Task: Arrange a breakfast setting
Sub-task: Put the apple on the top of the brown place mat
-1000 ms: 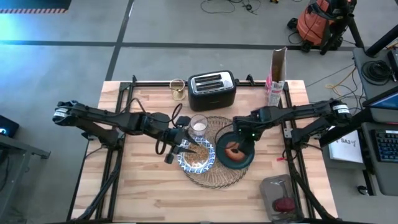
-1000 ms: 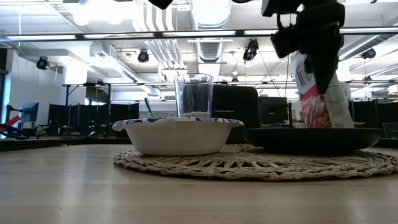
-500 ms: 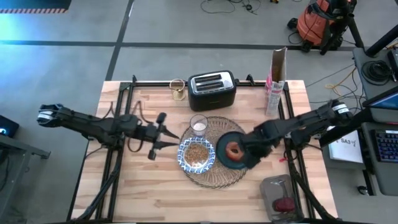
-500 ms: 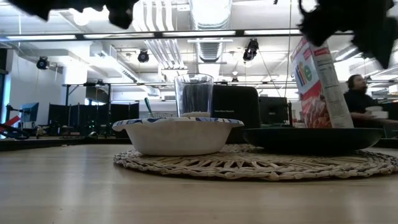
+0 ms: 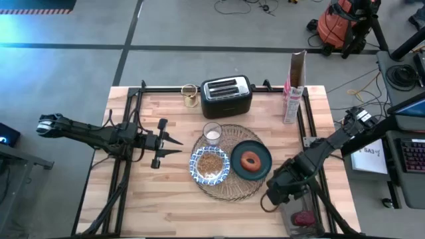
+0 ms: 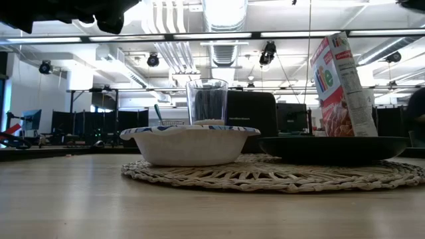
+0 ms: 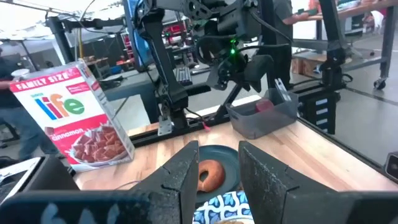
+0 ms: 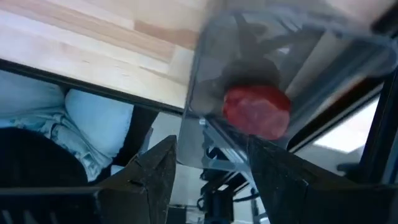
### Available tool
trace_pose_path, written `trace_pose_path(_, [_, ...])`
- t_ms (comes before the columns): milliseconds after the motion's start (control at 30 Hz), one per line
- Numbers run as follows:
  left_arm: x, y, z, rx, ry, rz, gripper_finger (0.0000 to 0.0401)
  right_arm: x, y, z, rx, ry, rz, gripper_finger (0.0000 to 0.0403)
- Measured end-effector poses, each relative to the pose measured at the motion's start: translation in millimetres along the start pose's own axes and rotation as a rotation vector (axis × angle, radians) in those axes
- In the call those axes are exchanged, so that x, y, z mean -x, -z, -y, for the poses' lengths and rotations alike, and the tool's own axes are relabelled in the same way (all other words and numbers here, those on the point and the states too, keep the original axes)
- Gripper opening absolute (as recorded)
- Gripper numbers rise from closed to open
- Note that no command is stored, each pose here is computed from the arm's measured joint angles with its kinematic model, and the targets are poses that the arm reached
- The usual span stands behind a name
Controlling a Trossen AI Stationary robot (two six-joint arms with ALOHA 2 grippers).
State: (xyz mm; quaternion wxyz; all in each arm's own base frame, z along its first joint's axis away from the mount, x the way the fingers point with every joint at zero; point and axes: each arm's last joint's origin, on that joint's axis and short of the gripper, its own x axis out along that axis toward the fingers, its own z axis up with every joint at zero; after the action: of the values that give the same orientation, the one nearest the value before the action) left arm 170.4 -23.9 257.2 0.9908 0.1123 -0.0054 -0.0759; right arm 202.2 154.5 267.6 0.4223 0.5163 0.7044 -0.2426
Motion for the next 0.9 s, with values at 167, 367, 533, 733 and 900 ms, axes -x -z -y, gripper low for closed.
trace_pose_path(167, [-2,2,2,-0.019,0.046,-0.004,0.0096,-11,15,5,0.011,0.031,-0.022,0.0211])
trace_pose_path(367, [-4,0,1,-0.069,0.051,0.001,0.0096,-24,28,13,0.177,0.082,-0.082,0.0244])
trace_pose_path(533, [-3,0,1,-0.083,0.051,0.001,0.0096,-43,28,27,0.314,0.151,-0.075,0.0263])
trace_pose_path(733, [-3,1,2,-0.072,0.053,-0.009,0.0096,-60,25,37,0.499,0.184,-0.082,0.0267])
trace_pose_path(900, [-3,1,2,-0.071,0.053,-0.01,0.0096,-65,25,37,0.691,0.155,-0.014,0.0268])
